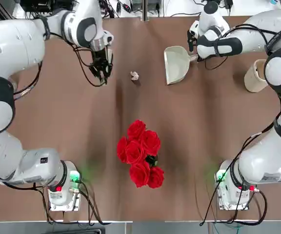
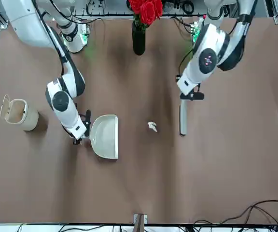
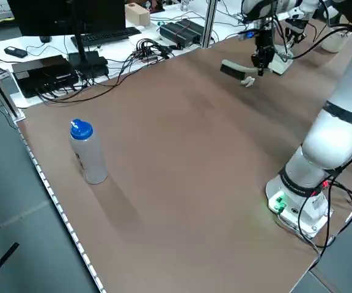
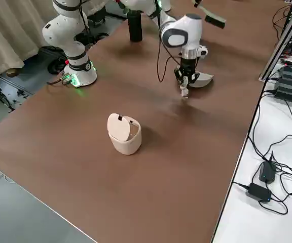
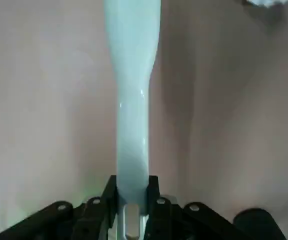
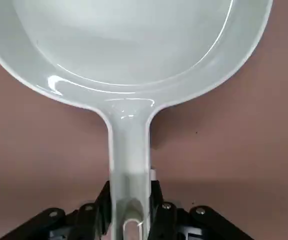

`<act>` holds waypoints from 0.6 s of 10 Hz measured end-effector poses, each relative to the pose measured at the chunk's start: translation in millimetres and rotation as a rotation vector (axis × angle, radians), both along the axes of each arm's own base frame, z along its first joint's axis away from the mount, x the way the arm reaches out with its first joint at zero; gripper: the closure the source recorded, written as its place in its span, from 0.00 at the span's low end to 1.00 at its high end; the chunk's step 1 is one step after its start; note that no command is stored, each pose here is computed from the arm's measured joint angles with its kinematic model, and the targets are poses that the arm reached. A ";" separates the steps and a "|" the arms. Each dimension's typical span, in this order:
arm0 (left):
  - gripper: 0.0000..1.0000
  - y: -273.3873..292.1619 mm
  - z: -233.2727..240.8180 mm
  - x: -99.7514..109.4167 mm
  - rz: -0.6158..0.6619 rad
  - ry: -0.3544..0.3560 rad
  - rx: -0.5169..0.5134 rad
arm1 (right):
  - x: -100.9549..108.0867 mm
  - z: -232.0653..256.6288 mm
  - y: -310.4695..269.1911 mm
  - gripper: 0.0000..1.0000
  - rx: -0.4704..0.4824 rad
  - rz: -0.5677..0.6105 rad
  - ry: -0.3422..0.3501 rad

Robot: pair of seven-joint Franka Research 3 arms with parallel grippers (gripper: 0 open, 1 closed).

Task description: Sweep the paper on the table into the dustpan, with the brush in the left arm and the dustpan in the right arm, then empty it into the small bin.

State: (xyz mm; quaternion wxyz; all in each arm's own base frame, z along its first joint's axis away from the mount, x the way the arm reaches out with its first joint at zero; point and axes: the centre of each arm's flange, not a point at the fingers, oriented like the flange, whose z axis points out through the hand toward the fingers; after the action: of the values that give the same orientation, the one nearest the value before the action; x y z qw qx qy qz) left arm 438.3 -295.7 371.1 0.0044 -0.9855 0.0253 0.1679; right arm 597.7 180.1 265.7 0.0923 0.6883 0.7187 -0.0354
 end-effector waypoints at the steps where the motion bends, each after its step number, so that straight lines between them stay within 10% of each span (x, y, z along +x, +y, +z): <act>1: 0.73 -16.3 -3.0 -6.1 -0.015 0.009 -0.003 | -2.6 7.4 10.4 0.67 -0.031 -0.007 0.004; 6: 0.73 -60.6 -56.2 -19.5 -0.016 0.050 0.049 | -19.6 1.5 56.4 0.67 -0.054 -0.031 0.011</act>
State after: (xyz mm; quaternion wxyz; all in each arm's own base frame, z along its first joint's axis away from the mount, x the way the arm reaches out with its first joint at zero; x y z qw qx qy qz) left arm 418.8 -356.3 314.8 0.0290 -0.9803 0.0292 0.1930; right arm 578.1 236.5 267.2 0.1062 0.6963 0.7073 -0.0598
